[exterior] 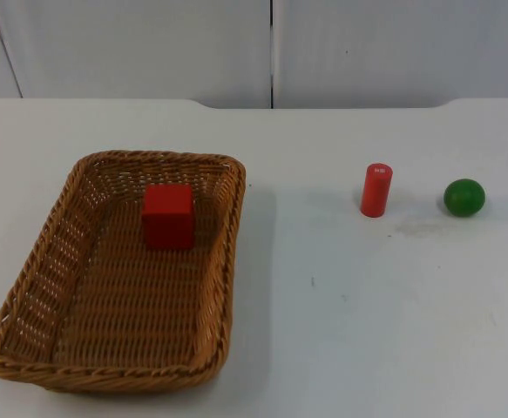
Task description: Pick up the basket with the left hand and place the object to the left of the red cylinder into the basket with the right hand.
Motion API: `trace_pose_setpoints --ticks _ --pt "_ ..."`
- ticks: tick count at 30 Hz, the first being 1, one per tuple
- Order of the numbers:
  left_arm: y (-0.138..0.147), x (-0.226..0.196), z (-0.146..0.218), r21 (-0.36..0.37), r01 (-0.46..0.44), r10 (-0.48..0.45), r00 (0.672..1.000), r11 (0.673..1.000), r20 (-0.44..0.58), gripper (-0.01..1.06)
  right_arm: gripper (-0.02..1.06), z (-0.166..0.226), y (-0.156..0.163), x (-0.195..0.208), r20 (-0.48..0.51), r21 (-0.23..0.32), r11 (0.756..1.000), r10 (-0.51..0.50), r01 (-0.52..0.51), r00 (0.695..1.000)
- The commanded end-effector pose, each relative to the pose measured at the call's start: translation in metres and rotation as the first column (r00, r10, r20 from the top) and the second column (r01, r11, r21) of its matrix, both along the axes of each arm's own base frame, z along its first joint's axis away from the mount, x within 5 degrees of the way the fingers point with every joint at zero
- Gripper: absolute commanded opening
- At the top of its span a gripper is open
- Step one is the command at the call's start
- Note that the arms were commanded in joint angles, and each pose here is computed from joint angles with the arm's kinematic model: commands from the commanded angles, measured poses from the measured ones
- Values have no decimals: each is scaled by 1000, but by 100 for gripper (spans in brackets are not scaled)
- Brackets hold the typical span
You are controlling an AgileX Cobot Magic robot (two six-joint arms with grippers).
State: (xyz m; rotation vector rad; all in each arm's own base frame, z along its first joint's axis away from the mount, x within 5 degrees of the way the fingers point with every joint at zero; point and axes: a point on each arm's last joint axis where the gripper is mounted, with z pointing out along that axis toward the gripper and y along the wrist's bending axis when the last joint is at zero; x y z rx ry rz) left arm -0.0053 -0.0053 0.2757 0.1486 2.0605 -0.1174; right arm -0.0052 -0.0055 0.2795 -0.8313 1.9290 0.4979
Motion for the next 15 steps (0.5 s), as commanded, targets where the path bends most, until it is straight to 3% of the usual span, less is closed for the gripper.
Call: trace_pose_setpoints --ticks 1,15 --pt "0 0 -1 -11 7 -7 1000 1000 1 105 105 0 0 0 14 4 1000 1 -1 1000" --pt "0 0 -1 -11 7 -7 1000 1000 1 105 105 0 0 0 15 6 1000 1 -1 1000"
